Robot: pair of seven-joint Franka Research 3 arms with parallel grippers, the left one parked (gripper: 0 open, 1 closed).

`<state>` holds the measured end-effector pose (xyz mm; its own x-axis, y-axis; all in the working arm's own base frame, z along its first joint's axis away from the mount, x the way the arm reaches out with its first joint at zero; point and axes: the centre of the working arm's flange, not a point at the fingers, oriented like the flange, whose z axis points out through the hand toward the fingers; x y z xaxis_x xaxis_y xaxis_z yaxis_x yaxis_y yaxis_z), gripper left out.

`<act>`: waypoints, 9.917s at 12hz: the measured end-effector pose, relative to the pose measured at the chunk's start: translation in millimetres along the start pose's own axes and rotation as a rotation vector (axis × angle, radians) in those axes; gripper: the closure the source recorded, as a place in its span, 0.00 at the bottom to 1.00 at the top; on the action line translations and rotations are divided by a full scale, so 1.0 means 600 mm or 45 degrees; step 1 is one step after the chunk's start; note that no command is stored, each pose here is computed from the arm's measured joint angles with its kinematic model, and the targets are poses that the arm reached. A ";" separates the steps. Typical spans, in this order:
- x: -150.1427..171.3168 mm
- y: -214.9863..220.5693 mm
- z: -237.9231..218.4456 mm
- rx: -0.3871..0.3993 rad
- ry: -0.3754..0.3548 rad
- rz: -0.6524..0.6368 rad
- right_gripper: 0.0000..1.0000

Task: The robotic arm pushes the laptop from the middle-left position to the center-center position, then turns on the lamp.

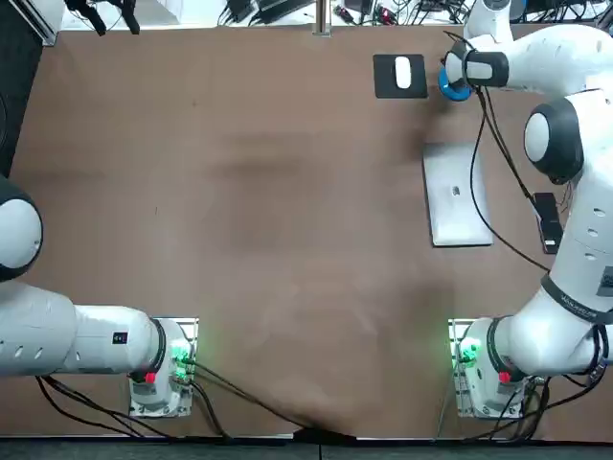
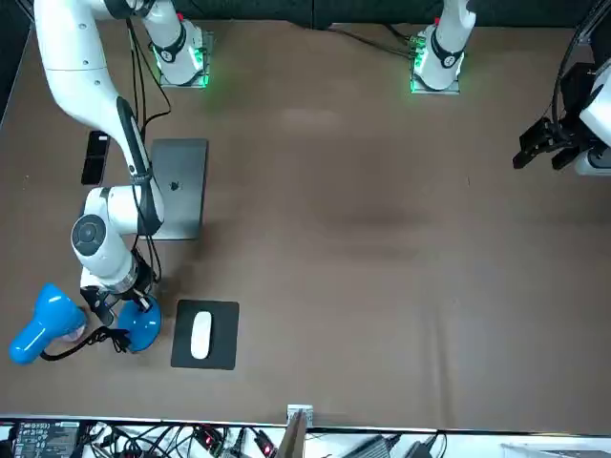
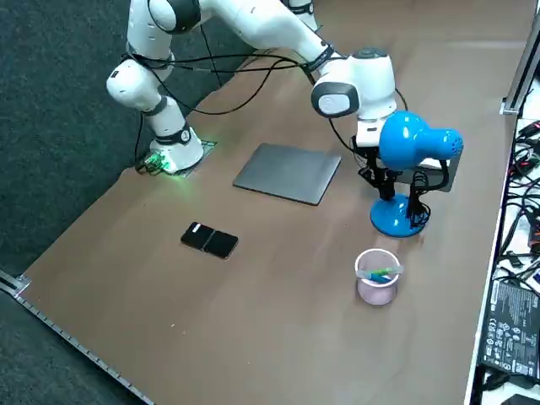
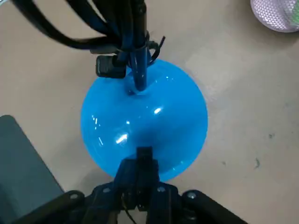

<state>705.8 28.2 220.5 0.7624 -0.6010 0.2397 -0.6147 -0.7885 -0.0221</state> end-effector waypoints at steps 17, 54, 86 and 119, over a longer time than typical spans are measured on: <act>-0.024 -0.037 -0.005 0.045 0.047 -0.072 0.98; -0.018 -0.034 0.000 -0.054 0.189 -0.200 0.98; -0.042 -0.067 -0.012 -0.049 0.195 -0.217 0.98; -0.038 -0.061 -0.002 -0.059 0.191 -0.204 0.98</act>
<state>710.4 70.8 216.8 0.8145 -0.4399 0.3783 -0.4996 -0.8633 0.0715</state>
